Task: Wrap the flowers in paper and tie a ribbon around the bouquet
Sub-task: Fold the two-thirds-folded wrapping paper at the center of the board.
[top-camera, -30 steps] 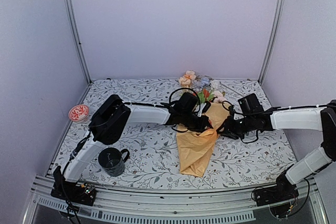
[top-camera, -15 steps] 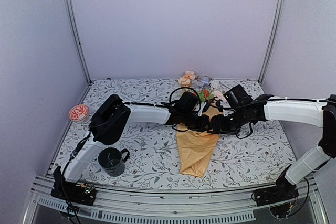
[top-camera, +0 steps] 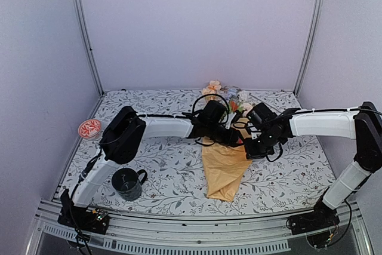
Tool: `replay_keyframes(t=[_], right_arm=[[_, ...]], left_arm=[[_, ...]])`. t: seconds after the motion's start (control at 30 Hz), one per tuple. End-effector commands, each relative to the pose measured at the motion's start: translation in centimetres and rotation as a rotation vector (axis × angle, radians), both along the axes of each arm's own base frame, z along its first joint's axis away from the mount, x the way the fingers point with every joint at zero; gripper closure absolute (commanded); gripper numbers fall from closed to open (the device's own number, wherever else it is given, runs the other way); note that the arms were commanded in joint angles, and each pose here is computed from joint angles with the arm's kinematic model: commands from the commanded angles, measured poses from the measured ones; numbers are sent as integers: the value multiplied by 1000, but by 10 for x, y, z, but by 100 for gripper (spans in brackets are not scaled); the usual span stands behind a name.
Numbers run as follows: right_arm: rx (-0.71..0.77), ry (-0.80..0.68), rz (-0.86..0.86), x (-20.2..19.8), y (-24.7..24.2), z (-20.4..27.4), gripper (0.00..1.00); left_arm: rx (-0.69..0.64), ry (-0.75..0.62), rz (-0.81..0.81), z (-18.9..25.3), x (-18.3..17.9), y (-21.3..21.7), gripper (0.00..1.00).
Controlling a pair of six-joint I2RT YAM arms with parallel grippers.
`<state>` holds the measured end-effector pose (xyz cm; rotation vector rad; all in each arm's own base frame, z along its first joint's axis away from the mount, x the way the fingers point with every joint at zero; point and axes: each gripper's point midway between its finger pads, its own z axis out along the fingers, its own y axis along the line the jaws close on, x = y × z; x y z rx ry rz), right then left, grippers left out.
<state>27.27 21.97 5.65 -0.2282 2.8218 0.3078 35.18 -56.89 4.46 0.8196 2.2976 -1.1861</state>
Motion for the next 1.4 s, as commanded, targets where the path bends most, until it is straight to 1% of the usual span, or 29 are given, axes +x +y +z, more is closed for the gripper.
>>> replay_keyframes(t=[0.0, 0.03, 0.07, 0.17, 0.2, 0.27, 0.3, 0.37, 0.4, 0.43, 0.5, 0.57, 0.67, 0.83, 0.9, 1.0, 1.17, 1.2, 1.27, 1.37], right_arm=[[54, -2, -74, 1, -16, -5, 100], [84, -2, -81, 1, -17, -5, 100], [118, -9, -87, 2, -18, -3, 100], [230, -46, -59, 4, -8, 10, 100], [257, -51, -46, 3, -4, 12, 100], [288, -54, -43, 4, -1, 13, 100], [291, -56, -47, 4, -2, 13, 100], [297, -60, -64, 7, -5, 12, 100], [303, -63, -72, 9, -7, 12, 100], [313, -65, -77, 10, -8, 12, 100], [340, -76, -88, 15, -12, 15, 100], [357, -88, -116, 21, -21, 16, 100], [367, -130, -124, 28, -28, 19, 100], [387, -155, -132, 38, -35, 10, 100], [381, -152, -150, 42, -40, 3, 100], [369, -144, -198, 49, -50, -5, 100], [321, -121, -301, 52, -69, -20, 99], [309, -112, -318, 52, -71, -24, 98], [279, -93, -361, 54, -81, -33, 90], [264, -53, -417, 56, -95, -45, 83]], left_arm=[[-70, -258, -37, 110, 13, 11, 37], [-67, -298, -45, 125, 8, 15, 35], [-42, -339, -46, 130, 2, 24, 34], [16, -496, -78, 142, -32, 42, 35], [32, -560, -95, 143, -47, 47, 39], [93, -678, -158, 127, -81, 52, 53], [109, -733, -173, 129, -96, 56, 58], [178, -785, -196, 109, -116, 54, 64], [221, -785, -215, 91, -121, 51, 65], [294, -766, -244, 61, -124, 49, 65], [378, -767, -252, 35, -123, 42, 67], [424, -779, -245, 22, -120, 37, 68], [427, -785, -273, 13, -123, 28, 65], [460, -818, -402, -16, -146, 20, 57], [465, -797, -466, -31, -159, 19, 55], [494, -760, -505, -48, -166, 25, 54], [479, -715, -580, -57, -182, 34, 52], [477, -705, -599, -60, -185, 36, 52], [476, -684, -635, -67, -192, 39, 52], [471, -648, -681, -75, -201, 45, 52]])
